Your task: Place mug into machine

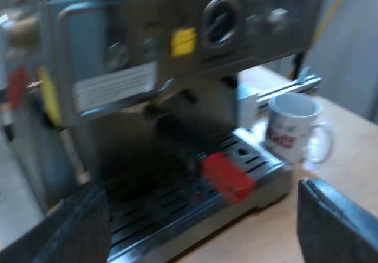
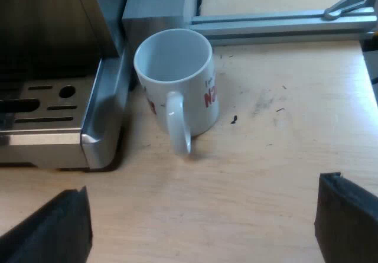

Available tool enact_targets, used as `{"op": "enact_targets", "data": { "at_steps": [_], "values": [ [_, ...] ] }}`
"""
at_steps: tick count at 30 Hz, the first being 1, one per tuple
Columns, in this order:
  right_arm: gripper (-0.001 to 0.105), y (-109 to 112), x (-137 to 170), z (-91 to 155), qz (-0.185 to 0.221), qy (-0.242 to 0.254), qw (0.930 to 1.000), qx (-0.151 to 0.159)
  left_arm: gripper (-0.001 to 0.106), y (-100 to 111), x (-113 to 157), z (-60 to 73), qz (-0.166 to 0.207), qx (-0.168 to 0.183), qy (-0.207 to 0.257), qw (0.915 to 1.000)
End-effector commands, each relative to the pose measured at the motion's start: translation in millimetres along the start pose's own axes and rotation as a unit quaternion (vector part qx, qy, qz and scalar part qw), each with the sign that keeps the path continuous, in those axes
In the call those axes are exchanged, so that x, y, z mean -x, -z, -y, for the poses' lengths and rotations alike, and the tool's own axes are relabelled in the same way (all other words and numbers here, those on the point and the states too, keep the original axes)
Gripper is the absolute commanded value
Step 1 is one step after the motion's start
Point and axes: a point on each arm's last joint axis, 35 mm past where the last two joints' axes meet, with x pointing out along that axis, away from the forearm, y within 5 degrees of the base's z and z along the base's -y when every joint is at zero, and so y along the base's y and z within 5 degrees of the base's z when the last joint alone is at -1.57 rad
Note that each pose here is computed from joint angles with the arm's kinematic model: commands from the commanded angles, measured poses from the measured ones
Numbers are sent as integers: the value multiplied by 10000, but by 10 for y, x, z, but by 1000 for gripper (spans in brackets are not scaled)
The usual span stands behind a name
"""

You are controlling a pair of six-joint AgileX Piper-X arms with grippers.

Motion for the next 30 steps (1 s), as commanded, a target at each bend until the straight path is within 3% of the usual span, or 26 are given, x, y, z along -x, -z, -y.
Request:
{"op": "enact_targets", "data": {
  "at_steps": [1,6,11,22,30],
  "values": [
    [78,-69,-1,0,188,-231,9995,37,67,-65,-52,36,-19,-189,553,9983],
    [78,-82,-33,1,174,-331,9992,109,67,-38,-224,56,-216,-390,1275,9908],
    [78,-72,-45,0,151,-338,9993,103,67,158,-446,49,-483,-426,1760,9823],
    [78,180,-428,-15,73,-361,9993,88,67,640,-725,-63,-718,-407,1864,9790],
    [78,443,-717,-53,0,-476,9988,69,67,755,-766,-95,-887,-371,1825,9785]
  ]
}}
